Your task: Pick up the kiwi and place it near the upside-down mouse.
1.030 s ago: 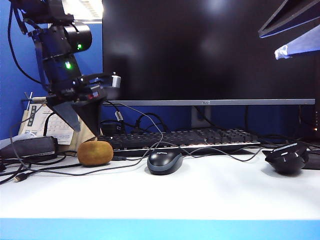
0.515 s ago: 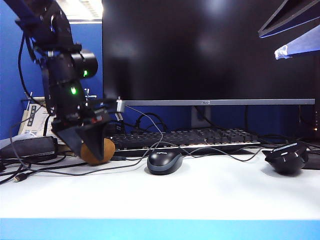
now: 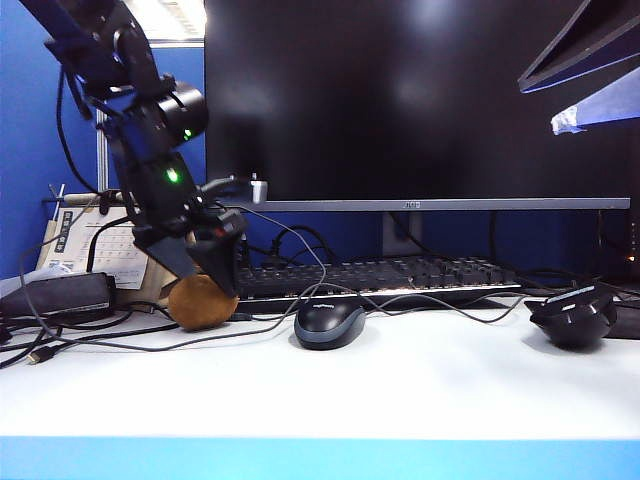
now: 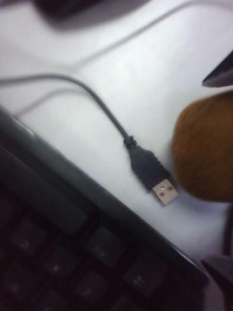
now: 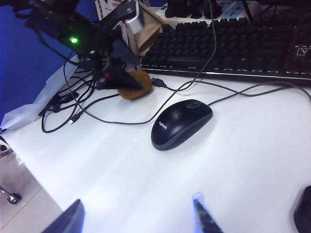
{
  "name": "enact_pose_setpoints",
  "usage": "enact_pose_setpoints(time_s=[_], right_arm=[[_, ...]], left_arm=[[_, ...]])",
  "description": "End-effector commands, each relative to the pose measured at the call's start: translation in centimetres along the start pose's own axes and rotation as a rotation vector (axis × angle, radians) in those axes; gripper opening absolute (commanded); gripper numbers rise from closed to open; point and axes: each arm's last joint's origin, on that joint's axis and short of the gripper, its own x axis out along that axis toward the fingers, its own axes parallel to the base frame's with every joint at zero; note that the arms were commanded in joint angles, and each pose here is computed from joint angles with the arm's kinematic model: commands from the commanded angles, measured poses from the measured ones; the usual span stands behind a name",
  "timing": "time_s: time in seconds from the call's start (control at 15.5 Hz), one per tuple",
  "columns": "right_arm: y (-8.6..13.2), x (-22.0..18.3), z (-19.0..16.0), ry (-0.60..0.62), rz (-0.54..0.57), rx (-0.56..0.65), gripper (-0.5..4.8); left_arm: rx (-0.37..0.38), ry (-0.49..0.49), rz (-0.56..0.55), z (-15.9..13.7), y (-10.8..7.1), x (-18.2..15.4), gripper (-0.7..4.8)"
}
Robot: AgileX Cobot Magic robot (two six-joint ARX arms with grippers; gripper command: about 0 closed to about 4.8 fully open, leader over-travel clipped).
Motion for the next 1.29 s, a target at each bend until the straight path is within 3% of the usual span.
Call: enact_pose_setpoints(time_s=[0.06, 0.39, 0.51, 0.64, 0.77, 0.97, 1.09, 1.16, 1.29], right_arm=[[0.1, 0.0, 0.2, -0.019, 0.004, -0.016, 2.84], [0.1, 0.0, 0.3, -0.033, 0.000, -0.025, 2.84], [0.1, 0.0, 0.3, -0.034, 0.000, -0.026, 2.84], [0.1, 0.0, 0.3, -0.034, 0.000, -0.025, 2.84], [0.1, 0.0, 0.3, -0.033, 0.001, -0.025, 2.84], [0.1, 0.0, 0.3, -0.030, 0.005, -0.023, 2.84], [0.1, -0.1, 0.4, -0.036, 0.005, -0.026, 2.83], [0.4, -0.4, 0.6, -0.053, 0.007, -0.038, 2.83], [0.9, -1.2, 1.0, -0.109, -0.016, -0.072, 2.83]], left_arm=[[-0.015, 0.040, -0.025, -0.2, -0.7, 1.0, 4.79], [0.001, 0.090, -0.048, -0.2, -1.9, 1.6, 4.79], [0.009, 0.155, -0.046, -0.6, -2.4, 1.8, 4.65], [0.005, 0.172, -0.053, -0.8, -2.4, 1.8, 3.05], [0.000, 0.188, -0.060, -1.0, -2.5, 1.7, 2.67], [-0.031, 0.189, -0.062, -0.7, -3.0, 1.8, 0.89], [-0.074, 0.181, -0.077, -0.6, -3.1, 1.4, 0.45], [-0.110, 0.157, -0.071, -0.2, -3.1, 0.4, -0.06], [-0.099, 0.060, -0.060, 0.9, -3.2, -2.1, -0.06]])
